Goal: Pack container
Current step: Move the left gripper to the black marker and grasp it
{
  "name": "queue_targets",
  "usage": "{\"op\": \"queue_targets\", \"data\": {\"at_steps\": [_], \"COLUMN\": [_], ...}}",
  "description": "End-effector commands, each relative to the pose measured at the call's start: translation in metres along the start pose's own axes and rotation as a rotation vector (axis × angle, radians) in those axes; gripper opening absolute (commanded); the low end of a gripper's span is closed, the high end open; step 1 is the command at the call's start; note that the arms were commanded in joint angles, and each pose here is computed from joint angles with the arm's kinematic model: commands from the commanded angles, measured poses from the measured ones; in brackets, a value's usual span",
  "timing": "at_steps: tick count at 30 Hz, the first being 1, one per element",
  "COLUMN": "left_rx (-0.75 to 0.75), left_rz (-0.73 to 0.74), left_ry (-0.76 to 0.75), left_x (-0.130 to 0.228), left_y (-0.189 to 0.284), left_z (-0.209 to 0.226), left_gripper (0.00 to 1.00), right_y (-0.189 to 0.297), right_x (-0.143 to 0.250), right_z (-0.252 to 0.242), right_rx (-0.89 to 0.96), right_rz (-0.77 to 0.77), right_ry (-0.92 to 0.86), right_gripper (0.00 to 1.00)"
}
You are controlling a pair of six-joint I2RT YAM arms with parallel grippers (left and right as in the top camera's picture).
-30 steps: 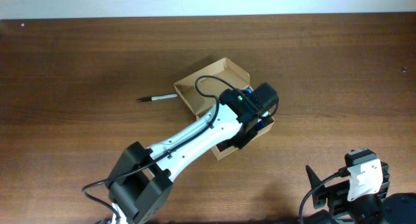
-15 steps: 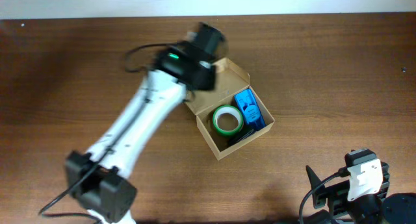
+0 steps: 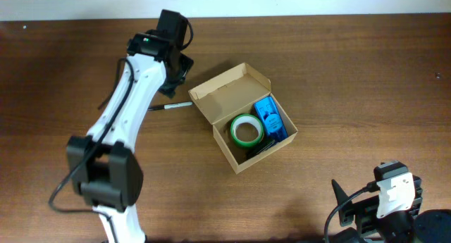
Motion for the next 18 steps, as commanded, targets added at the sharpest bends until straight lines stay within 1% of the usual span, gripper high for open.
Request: {"op": "queue_targets", "data": {"at_steps": [1, 6, 11, 18], "left_rx": [-0.068, -0.143, -0.182, -0.222], "left_rz": [0.045, 0.058, 0.063, 0.065], "left_ry": [0.161, 0.33, 0.448, 0.49], "left_x": [-0.002, 0.001, -0.003, -0.012], "left_y": [-0.033, -0.063, -0.078, -0.094], "left_z": [0.008, 0.017, 0.024, 0.035], "left_gripper": [0.7, 0.7, 0.71, 0.72], "right_y": [0.0, 0.0, 0.0, 0.0], "right_x": [0.0, 0.0, 0.0, 0.0], "right_z": [-0.003, -0.003, -0.003, -0.003], "right_rx": [0.023, 0.023, 0.023, 0.023], "right_rz": [0.0, 0.0, 0.0, 0.0], "right_ry": [-0.013, -0.013, -0.013, -0.013], "right_gripper": [0.99, 0.99, 0.99, 0.99]}}
Point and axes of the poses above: each gripper's point midway between its finger pads, its own y axis back along the fingers, its own z axis along the line the jaws close on, x = y × z, the point moved 3 cm from there along y, back along the fingers, and after that the axes turned 1 degree about -y, right-handed, at the moved point
